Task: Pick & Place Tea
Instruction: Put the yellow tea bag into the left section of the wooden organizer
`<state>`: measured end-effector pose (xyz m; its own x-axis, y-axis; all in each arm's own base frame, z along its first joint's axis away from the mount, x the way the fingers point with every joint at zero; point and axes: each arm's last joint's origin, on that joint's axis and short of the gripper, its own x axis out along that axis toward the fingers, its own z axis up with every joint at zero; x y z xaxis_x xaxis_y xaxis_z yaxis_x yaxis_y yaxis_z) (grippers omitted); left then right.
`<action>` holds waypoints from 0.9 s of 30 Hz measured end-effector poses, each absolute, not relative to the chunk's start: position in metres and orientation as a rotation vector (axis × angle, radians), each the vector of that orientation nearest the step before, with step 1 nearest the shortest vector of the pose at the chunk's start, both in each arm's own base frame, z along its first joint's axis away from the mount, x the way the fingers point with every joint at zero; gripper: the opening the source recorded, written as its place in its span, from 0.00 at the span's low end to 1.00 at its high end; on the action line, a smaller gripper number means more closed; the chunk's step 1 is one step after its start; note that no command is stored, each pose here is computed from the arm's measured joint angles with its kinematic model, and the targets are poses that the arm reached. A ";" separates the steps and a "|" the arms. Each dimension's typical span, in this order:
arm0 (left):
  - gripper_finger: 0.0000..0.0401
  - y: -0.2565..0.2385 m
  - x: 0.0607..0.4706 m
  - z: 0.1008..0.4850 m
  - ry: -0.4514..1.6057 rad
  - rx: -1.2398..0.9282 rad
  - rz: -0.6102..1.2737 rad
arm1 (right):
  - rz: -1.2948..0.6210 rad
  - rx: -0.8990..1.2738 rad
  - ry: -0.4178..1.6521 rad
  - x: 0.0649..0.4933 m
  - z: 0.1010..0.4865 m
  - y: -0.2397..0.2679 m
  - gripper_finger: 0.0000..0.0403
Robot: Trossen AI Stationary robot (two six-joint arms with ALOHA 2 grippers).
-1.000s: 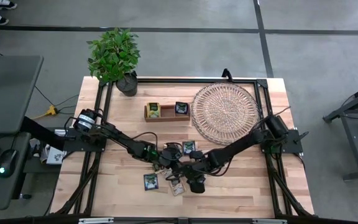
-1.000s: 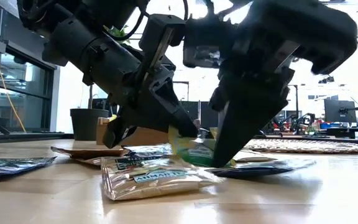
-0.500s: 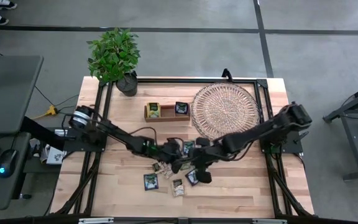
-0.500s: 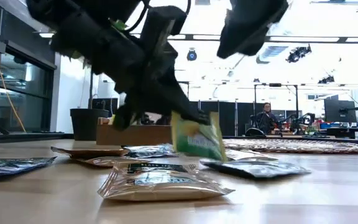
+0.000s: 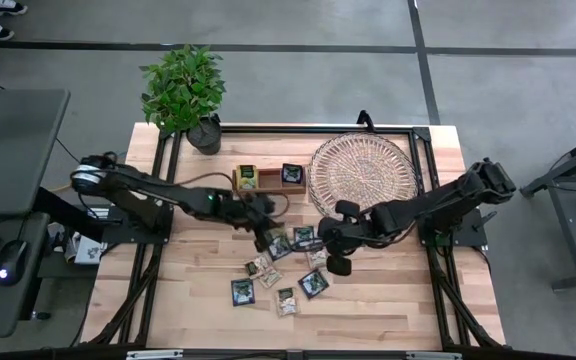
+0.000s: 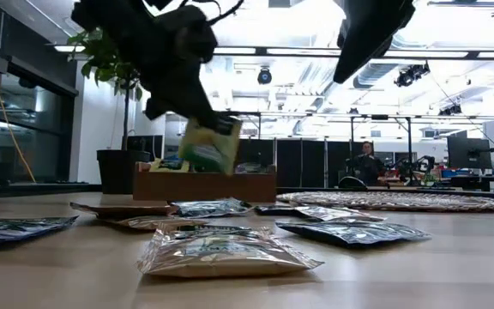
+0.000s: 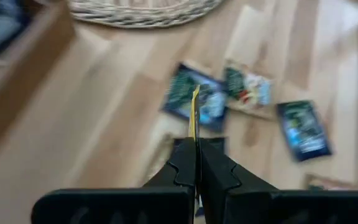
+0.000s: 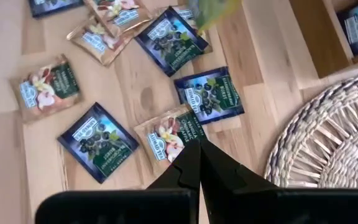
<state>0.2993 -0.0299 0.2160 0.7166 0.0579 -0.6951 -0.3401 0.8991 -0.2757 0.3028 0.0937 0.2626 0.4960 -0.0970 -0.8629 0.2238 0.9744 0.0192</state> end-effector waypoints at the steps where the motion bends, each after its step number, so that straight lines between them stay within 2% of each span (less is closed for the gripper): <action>1: 0.00 -0.026 0.295 0.219 0.757 -0.384 0.234 | -0.199 0.141 1.035 0.303 0.262 0.093 0.00; 14: 0.00 0.041 0.239 0.225 0.733 -0.311 0.334 | -0.254 0.227 0.990 0.312 0.264 0.078 0.00; 27: 0.00 0.106 0.214 0.226 0.710 -0.270 0.313 | -0.266 0.273 0.908 0.321 0.268 0.068 0.01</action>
<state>0.2137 0.1064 0.2257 0.7154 0.1881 -0.6730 -0.3691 0.9195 -0.1354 0.3212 0.0676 0.2681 0.5876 -0.1109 -0.8015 0.3396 0.9329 0.1199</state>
